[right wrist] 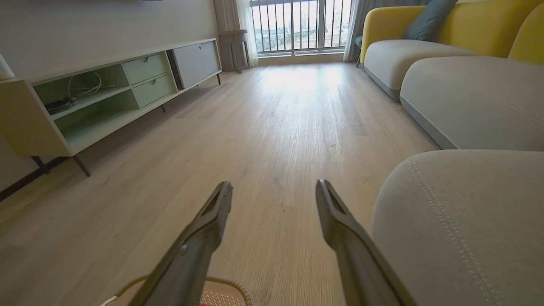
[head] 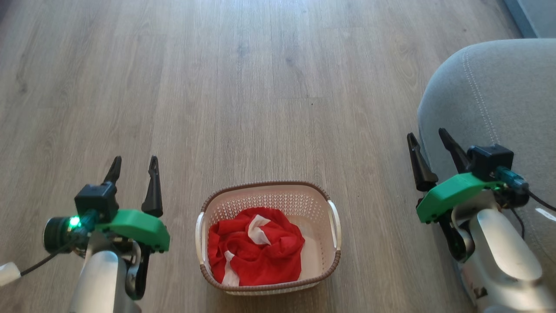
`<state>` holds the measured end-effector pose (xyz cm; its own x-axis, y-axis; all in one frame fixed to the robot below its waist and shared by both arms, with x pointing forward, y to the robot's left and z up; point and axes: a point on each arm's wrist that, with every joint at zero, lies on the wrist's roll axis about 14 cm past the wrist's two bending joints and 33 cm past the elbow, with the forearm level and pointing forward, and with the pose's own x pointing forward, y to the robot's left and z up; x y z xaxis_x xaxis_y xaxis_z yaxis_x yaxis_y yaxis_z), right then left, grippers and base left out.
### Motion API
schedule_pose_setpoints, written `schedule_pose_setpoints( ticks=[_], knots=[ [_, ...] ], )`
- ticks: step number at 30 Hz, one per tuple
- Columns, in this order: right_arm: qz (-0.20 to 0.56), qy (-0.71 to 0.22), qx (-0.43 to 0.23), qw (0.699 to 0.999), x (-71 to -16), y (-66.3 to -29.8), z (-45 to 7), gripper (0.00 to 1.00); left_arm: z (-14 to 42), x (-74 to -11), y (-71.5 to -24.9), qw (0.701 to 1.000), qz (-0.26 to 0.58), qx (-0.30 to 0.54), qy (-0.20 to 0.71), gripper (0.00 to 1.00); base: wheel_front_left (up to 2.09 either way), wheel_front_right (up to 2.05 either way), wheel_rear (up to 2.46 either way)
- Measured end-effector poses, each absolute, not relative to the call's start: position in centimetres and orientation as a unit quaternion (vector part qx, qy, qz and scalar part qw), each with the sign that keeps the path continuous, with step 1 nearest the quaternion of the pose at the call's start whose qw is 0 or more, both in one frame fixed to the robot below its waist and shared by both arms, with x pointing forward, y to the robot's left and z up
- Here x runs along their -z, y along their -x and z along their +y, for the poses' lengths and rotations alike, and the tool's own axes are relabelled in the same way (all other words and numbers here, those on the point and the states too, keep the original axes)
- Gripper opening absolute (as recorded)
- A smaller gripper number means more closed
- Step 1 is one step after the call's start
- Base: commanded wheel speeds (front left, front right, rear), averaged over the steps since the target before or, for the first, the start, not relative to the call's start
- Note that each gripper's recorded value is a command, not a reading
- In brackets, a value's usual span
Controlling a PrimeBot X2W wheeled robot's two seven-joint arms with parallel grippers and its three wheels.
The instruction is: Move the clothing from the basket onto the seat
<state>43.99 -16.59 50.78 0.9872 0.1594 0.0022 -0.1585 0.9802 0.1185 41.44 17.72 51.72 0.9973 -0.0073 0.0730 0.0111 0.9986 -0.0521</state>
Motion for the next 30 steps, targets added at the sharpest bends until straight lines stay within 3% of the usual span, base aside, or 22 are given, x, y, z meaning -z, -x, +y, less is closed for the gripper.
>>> schedule_pose_setpoints(
  ticks=[19, 30],
  knots=[
    [-0.021, -0.013, -0.067, 0.997, -52.1, -45.0, -17.9, 1.00, 19.3, -51.7, -41.6, 0.999, -0.044, -0.025, 0.021, 1.00, 0.00, 0.00, 0.00],
    [-0.039, -0.018, -0.067, 0.997, -52.5, -46.1, -17.8, 1.00, 17.7, -48.3, -42.5, 0.999, 0.006, 0.005, 0.036, 1.00, 0.00, 0.00, 0.00]
  ],
)
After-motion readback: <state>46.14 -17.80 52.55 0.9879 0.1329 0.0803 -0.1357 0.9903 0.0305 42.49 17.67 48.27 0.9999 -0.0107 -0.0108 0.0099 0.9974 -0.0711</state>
